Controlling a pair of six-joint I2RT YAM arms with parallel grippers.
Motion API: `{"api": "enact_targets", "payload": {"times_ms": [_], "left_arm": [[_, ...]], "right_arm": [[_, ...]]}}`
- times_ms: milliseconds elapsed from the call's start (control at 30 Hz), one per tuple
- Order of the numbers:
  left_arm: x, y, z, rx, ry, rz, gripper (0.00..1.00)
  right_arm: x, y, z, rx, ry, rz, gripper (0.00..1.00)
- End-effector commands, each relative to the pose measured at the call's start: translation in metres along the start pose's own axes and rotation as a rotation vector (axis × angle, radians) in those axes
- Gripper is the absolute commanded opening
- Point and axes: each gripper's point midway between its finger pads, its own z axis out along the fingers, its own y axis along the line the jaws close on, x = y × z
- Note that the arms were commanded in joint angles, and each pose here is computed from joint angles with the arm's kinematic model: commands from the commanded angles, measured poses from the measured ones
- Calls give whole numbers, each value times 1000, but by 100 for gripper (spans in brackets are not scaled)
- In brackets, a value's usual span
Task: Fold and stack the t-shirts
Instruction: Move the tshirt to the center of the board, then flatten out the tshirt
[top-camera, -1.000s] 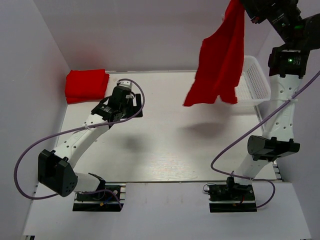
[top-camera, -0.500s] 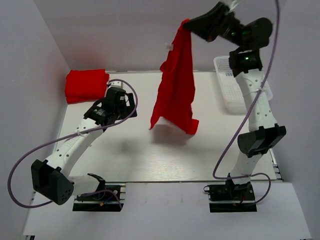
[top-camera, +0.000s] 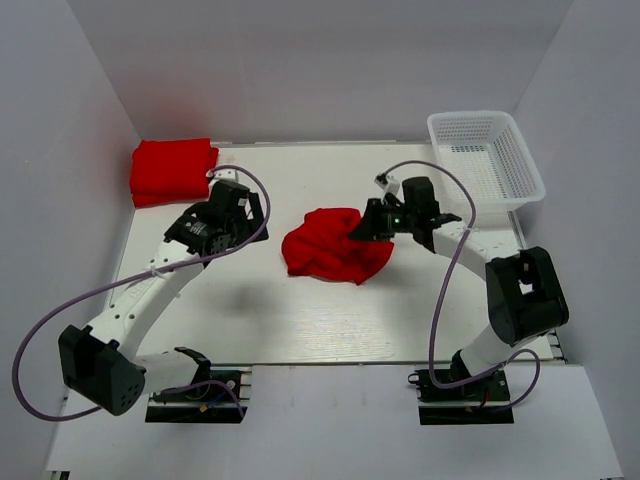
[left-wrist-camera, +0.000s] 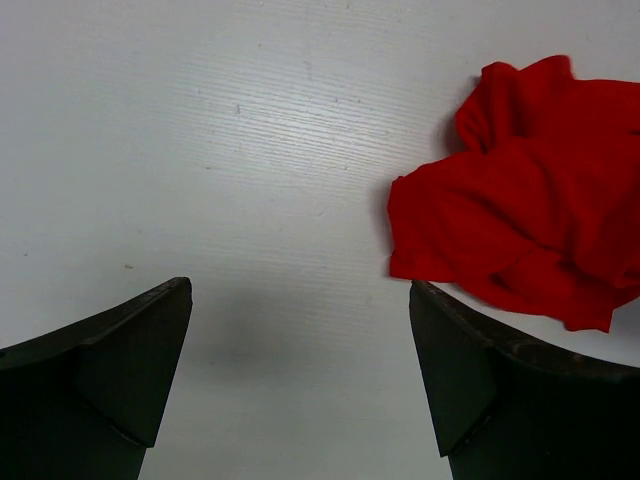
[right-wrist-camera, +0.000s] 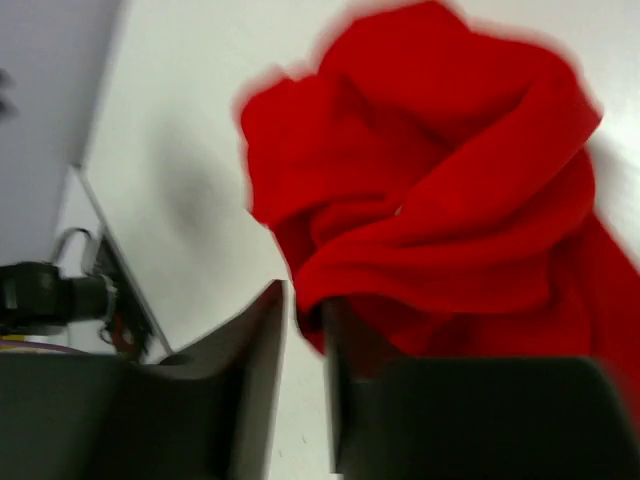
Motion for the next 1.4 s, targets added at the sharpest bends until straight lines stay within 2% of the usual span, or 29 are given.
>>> {"api": "enact_targets", "payload": {"times_ms": [0, 33, 67, 100, 200, 333, 400, 667, 967, 1133, 1367], "left_arm": [[6, 6, 2, -29, 25, 6, 100], [10, 7, 5, -39, 42, 13, 100], [10, 7, 5, -39, 42, 13, 100], [13, 5, 7, -33, 56, 16, 100], [15, 3, 6, -16, 66, 25, 100], [10, -3, 5, 11, 58, 26, 100], [8, -5, 2, 22, 61, 34, 100], [0, -20, -13, 133, 48, 70, 100], [-7, -29, -18, 181, 37, 87, 100], [-9, -30, -18, 186, 28, 96, 100], [11, -35, -6, 229, 67, 117, 100]], "right_arm": [[10, -14, -6, 114, 16, -165, 37], [14, -17, -9, 140, 46, -164, 49], [16, -19, -8, 158, 54, -173, 85], [12, -19, -12, 180, 45, -181, 90], [-6, -16, -24, 245, 1, -198, 90], [-51, -10, -54, 390, -132, -195, 90], [-51, -13, -65, 458, -130, -166, 90], [-69, -12, -143, 737, -281, -180, 90], [-66, 5, -165, 704, -399, -189, 90], [-67, 7, -166, 709, -388, -191, 90], [-57, 0, -159, 700, -355, -189, 90]]}}
